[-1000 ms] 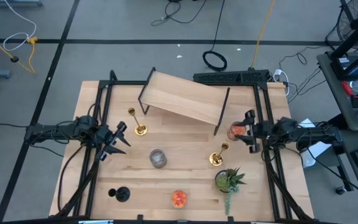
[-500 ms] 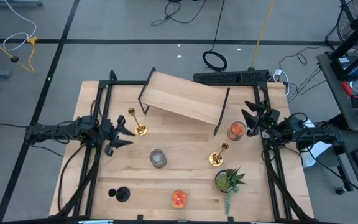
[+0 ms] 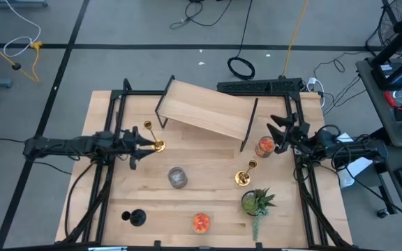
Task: Pick & Place candle stick holders
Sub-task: Put the left gold candle holder on the shelf
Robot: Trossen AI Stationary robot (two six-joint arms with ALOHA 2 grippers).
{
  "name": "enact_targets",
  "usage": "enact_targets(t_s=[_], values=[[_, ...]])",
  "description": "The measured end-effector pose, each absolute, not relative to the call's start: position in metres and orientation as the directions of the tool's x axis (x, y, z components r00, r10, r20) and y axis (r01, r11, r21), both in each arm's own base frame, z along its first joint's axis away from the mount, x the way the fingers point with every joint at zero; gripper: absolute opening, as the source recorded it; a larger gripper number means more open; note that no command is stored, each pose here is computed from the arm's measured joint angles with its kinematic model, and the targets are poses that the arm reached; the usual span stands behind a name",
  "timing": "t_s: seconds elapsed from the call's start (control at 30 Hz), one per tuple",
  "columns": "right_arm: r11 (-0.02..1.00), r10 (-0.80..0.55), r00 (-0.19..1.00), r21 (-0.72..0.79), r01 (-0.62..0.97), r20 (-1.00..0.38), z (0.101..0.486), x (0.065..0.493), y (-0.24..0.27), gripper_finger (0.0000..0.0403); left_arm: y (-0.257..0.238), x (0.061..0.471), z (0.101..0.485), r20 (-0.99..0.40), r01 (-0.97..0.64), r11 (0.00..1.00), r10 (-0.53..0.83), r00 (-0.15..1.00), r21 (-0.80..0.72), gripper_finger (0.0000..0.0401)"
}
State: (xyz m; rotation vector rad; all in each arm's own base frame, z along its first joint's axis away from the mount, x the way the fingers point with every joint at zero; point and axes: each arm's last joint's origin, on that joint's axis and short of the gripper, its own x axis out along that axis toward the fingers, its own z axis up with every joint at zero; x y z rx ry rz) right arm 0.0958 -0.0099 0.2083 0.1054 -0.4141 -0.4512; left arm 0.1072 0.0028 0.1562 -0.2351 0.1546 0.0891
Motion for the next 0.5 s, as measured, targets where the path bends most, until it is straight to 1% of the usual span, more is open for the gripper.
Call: enact_targets(t_s=[0.33,0.5], values=[[0.896,-0.443,0.828,0.177,0.407,0.344,0.206,0.098,-0.010,0.0212,0.006,0.116,0.138,-0.347,-0.228,0.958,0.158,0.924,-0.172,0.0170],[0.896,-0.443,0.831,0.173,0.408,0.336,0.205,0.099,-0.010,0.0212,0.006,0.118,0.132,-0.405,-0.267,0.952,0.187,0.895,-0.150,0.0170]])
